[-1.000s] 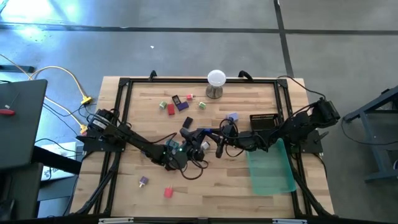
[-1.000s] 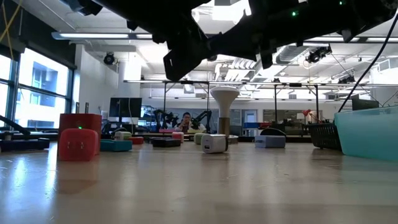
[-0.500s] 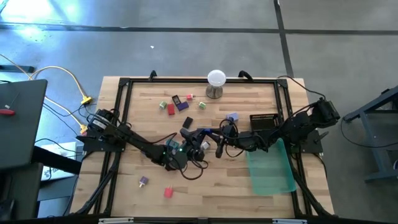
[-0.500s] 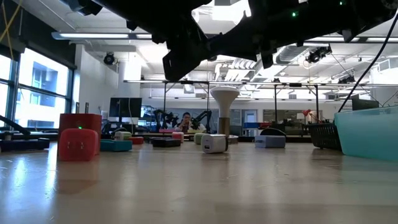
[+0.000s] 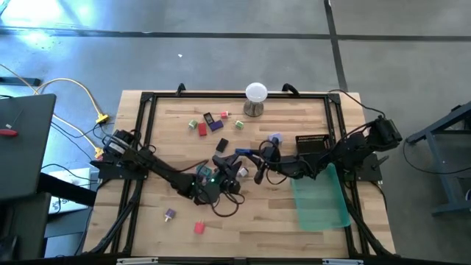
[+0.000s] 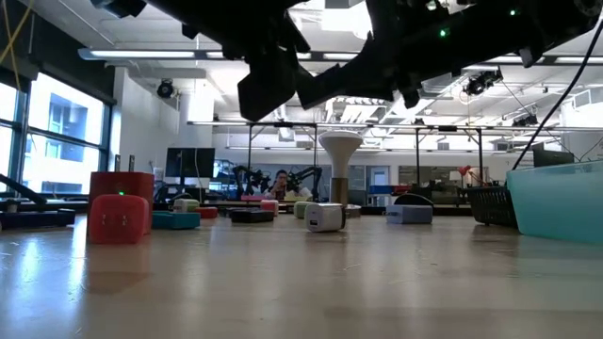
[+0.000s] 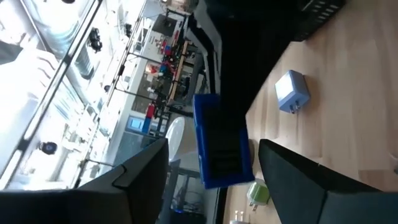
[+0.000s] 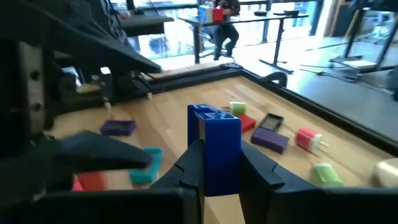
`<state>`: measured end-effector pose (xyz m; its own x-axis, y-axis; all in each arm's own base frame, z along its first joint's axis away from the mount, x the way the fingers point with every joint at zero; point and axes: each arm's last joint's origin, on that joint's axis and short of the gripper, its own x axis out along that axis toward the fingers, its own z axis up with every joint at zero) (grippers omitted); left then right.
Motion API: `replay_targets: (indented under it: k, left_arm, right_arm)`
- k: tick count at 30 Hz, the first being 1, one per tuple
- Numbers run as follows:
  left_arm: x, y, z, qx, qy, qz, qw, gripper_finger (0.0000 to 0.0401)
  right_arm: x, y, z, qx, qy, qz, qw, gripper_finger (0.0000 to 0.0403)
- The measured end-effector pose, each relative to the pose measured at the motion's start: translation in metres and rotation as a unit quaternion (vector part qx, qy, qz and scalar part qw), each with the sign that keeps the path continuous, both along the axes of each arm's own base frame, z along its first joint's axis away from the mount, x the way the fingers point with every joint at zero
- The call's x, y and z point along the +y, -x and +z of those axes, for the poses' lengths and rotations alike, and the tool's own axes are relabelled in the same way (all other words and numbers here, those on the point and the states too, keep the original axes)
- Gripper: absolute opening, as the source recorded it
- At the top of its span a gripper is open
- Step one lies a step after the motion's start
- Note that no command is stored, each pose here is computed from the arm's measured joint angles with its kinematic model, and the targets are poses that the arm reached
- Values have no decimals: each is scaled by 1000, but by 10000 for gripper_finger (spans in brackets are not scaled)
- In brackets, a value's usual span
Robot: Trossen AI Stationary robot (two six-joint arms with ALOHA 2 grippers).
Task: Pick & Place Office items
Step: Put the blue digital clock into the black basket
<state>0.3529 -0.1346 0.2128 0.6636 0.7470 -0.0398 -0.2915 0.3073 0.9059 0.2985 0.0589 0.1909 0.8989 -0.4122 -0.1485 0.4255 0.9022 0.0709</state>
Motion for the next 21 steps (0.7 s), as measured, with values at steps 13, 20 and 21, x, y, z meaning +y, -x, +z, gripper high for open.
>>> replay_targets:
  k: [13,20,21]
  left_arm:
    - [-2,2,-1,16,-14,14,1000,238]
    - [7,0,-1,14,-16,48,999,234]
    - [8,0,-1,14,-16,51,998,234]
  right_arm:
    - [12,43,23,62,24,-107,992,49]
    - [2,81,25,97,-43,-165,981,49]
    - [-1,87,23,108,-51,-176,977,49]
